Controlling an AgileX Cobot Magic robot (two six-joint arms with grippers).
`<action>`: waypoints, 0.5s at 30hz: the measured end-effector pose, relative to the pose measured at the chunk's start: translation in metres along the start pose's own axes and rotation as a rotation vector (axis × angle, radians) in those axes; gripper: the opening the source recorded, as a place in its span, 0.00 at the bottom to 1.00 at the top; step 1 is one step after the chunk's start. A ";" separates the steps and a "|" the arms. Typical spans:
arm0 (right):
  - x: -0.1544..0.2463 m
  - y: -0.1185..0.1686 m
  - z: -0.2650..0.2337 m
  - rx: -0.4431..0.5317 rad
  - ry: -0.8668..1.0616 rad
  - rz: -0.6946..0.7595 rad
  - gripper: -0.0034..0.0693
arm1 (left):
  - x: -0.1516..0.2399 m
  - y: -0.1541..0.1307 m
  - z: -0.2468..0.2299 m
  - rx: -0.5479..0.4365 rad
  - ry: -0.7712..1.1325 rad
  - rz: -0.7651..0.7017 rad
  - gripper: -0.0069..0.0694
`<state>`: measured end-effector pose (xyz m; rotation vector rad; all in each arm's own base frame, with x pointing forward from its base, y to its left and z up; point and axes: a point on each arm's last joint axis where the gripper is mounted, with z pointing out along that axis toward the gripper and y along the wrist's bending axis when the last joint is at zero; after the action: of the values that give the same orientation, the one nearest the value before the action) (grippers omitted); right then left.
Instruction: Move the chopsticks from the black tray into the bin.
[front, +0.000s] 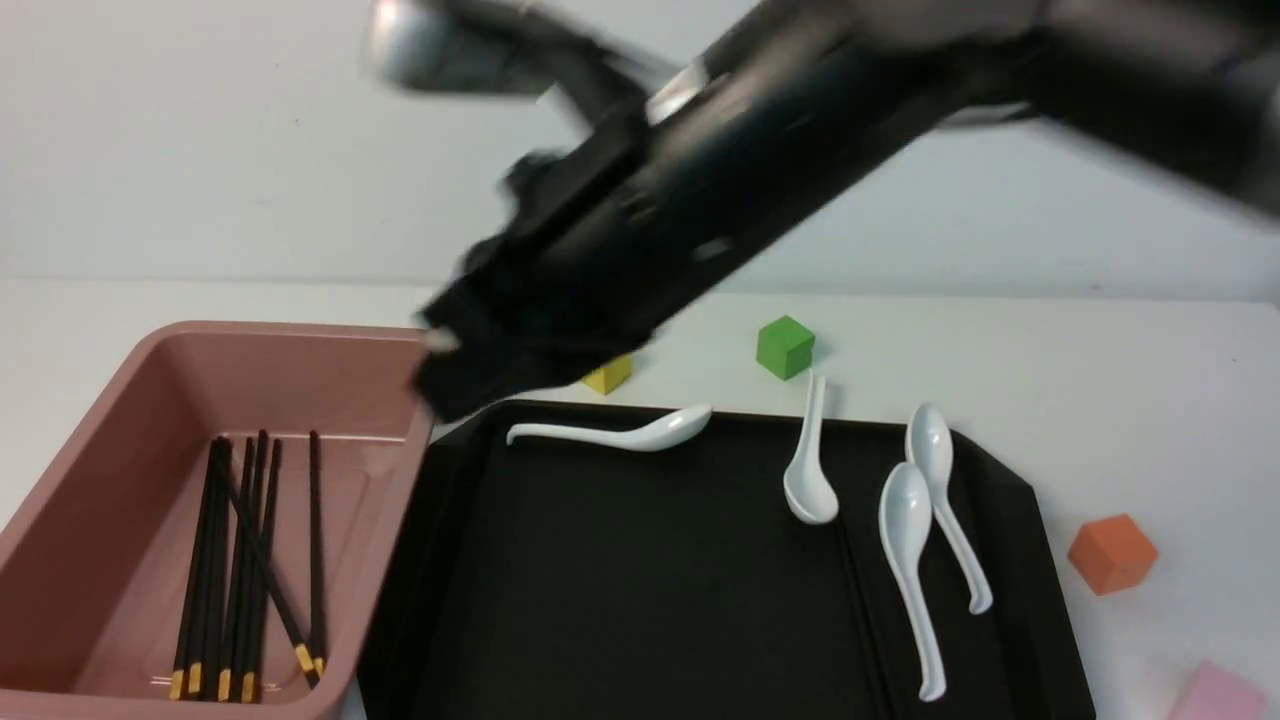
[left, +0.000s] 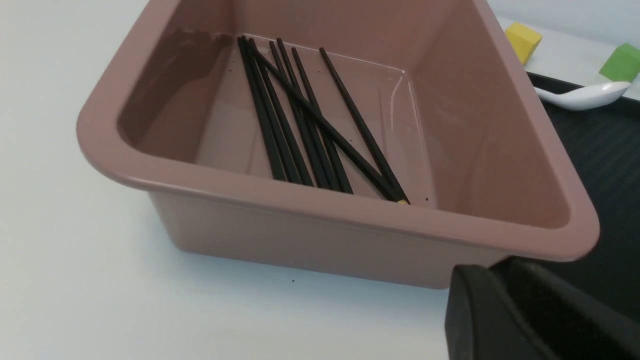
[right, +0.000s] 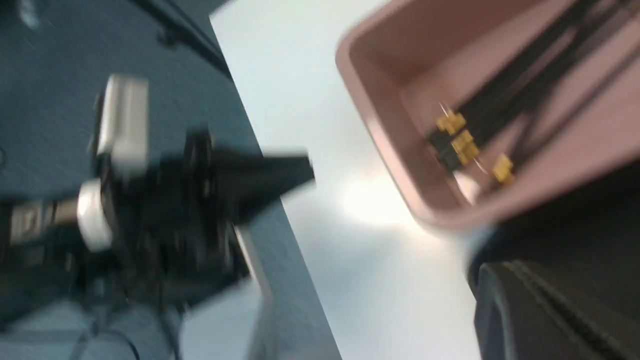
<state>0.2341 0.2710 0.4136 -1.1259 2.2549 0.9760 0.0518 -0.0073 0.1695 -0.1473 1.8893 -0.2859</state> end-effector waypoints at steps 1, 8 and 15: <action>0.002 0.004 -0.009 0.018 -0.005 -0.014 0.04 | 0.000 0.000 0.000 0.000 0.000 0.000 0.23; 0.096 0.041 -0.121 0.321 -0.127 -0.057 0.04 | 0.000 0.000 0.000 0.000 0.000 0.000 0.23; 0.213 0.034 -0.125 0.366 -0.542 -0.053 0.05 | 0.000 0.000 0.000 0.000 0.000 0.000 0.24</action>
<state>0.0754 0.0828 0.3728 -0.6591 1.8483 0.6996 0.0518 -0.0073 0.1695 -0.1473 1.8893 -0.2859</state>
